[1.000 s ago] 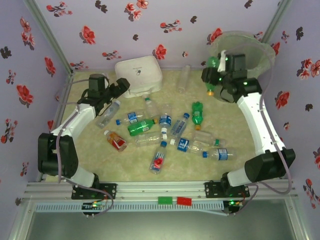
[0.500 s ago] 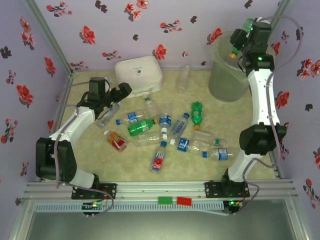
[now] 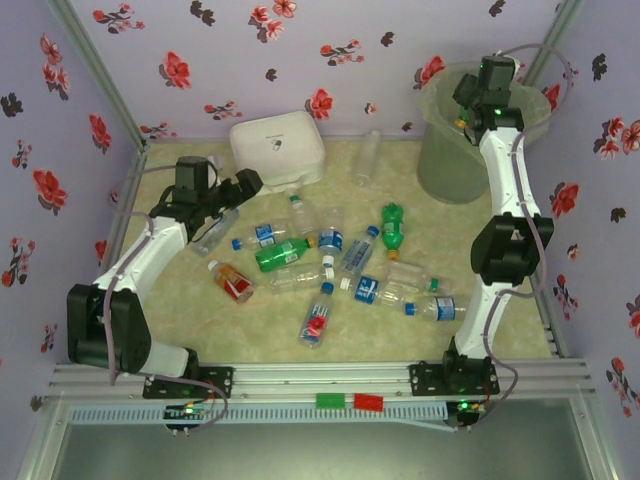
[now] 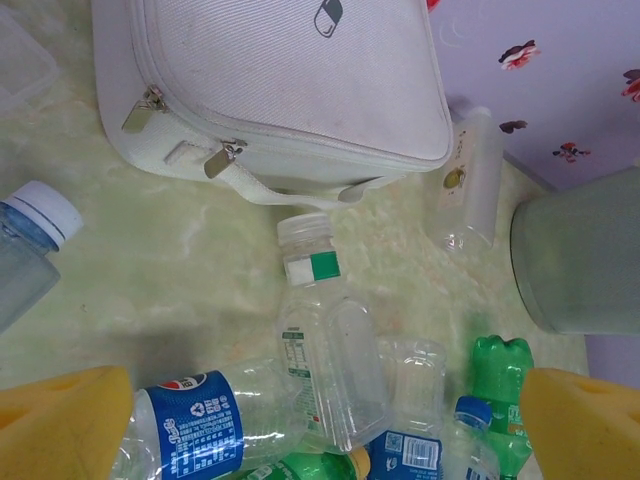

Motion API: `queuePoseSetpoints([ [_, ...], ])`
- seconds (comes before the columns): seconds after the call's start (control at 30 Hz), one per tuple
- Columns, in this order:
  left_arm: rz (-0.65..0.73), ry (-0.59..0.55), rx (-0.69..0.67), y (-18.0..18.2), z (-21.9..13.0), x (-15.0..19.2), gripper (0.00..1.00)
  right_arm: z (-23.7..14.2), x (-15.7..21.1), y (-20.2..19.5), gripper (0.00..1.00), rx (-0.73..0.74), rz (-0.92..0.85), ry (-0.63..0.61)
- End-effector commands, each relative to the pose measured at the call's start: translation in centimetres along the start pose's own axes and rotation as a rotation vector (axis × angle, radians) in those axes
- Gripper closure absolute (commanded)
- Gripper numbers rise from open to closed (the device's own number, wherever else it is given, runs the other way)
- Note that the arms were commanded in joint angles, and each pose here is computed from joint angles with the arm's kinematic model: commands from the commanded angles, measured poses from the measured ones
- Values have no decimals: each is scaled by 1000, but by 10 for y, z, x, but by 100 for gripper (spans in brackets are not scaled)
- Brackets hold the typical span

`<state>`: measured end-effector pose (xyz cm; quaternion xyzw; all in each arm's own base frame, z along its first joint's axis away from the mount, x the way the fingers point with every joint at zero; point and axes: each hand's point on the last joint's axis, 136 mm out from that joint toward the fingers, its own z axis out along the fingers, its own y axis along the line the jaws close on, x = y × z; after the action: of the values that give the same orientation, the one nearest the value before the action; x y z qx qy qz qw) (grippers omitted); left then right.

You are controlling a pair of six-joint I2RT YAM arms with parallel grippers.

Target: Put the plastic bottles in the bin

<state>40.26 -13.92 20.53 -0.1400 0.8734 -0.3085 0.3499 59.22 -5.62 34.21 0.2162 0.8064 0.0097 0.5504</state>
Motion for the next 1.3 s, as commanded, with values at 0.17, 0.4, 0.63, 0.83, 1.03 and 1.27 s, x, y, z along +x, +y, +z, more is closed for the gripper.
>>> queuePoseSetpoints([
  [0.17, 38, -8, 12, -6, -10, 0, 0, -20, -37, 5, 6, -16, -16, -68],
  [0.4, 64, -39, 10, -11, -13, -12, 0, -54, -49, 11, 5, -30, -9, -68],
  [0.63, 64, -102, 11, -9, -17, -33, 0, -91, -1, 45, 4, -55, -111, 58],
  [0.83, 27, -136, -25, 10, -23, -47, 0, -124, 68, 91, 0, -92, -186, 154],
  [1.03, -13, -153, -71, 32, -24, -52, 0, -126, 157, 130, 1, -92, -162, 335],
  [1.27, -107, -197, -204, 76, -28, -57, 0, -87, 238, 157, 0, -81, -212, 500],
])
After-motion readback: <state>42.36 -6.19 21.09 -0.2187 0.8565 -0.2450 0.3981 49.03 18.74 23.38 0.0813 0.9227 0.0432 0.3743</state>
